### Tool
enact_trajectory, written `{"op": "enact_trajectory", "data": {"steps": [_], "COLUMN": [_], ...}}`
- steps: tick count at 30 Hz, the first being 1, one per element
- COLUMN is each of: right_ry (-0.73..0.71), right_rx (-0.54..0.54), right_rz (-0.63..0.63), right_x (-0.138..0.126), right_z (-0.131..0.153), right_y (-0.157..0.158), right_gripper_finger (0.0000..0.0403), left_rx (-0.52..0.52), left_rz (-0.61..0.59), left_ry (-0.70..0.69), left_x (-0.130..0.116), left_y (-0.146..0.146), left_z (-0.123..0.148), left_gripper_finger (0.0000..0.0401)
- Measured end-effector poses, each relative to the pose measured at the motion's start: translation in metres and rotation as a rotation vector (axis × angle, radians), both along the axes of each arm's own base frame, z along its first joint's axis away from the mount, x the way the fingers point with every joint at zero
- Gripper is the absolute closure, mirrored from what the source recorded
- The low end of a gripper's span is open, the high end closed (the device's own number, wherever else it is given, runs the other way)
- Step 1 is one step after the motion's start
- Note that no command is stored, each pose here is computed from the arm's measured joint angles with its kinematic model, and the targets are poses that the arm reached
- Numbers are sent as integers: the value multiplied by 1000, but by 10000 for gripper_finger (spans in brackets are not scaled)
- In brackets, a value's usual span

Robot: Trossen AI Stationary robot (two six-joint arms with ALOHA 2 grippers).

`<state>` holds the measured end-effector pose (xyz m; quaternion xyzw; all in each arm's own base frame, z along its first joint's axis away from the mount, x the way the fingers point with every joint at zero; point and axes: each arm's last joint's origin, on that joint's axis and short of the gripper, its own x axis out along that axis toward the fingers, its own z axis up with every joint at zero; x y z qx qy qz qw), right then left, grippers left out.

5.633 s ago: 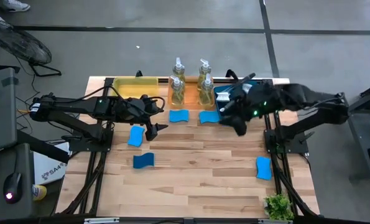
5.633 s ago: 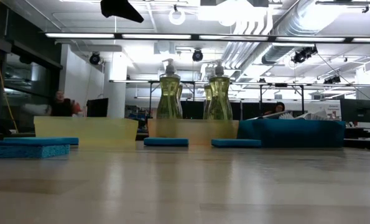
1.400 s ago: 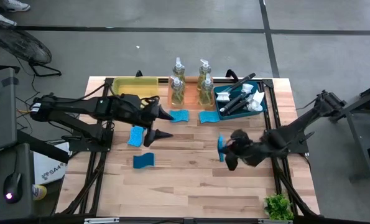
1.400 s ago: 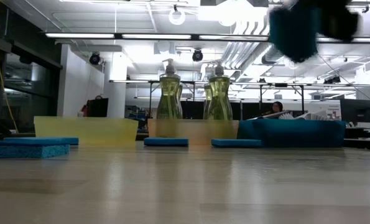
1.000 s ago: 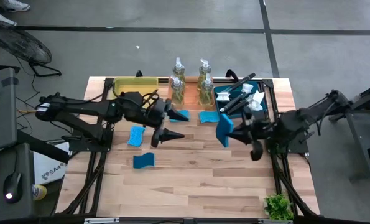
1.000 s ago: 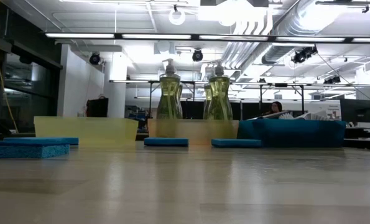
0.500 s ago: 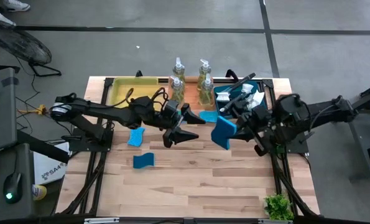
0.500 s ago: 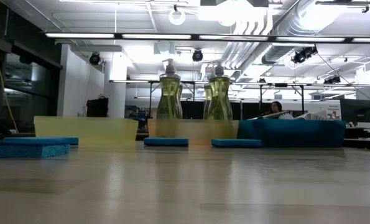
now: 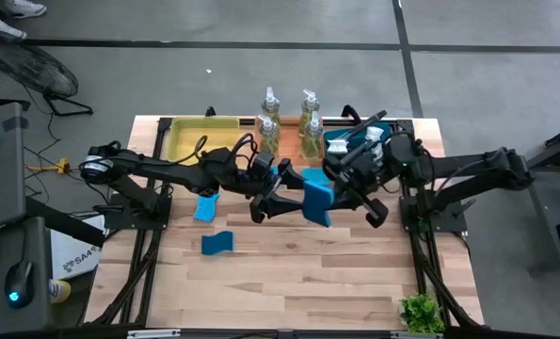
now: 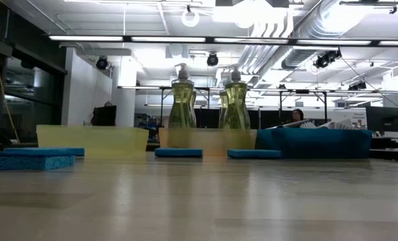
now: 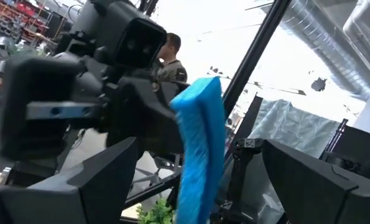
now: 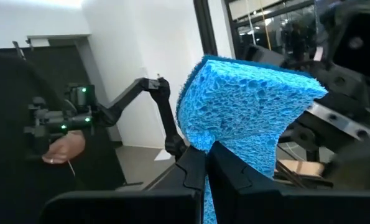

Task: Pick & Place Kitchen Sink Supplies
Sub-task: Put the blue sponge into the yellow bin

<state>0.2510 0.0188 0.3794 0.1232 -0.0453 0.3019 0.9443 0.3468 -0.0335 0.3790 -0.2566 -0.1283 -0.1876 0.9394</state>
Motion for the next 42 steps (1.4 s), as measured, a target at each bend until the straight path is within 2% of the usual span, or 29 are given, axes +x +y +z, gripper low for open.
{"op": "enact_trajectory", "data": {"steps": [9, 12, 25, 39, 42], "right_ry": [55, 62, 66, 79, 83], "right_rx": [16, 14, 14, 33, 40], "right_rz": [-10, -15, -13, -24, -25], "right_x": [10, 10, 10, 10, 10], "right_z": [-9, -10, -10, -10, -10], "right_y": [-8, -10, -11, -11, -11], "right_gripper_finger": [403, 403, 403, 400, 387], "left_rx": [1, 3, 22, 58, 73], "left_rz": [-1, 0, 9, 24, 29], "left_ry": [-6, -6, -8, -22, -27], "left_x": [0, 0, 0, 0, 0], "left_y": [0, 0, 0, 0, 0], "left_z": [0, 0, 0, 0, 0], "left_gripper_finger": [62, 74, 232, 384, 390]}}
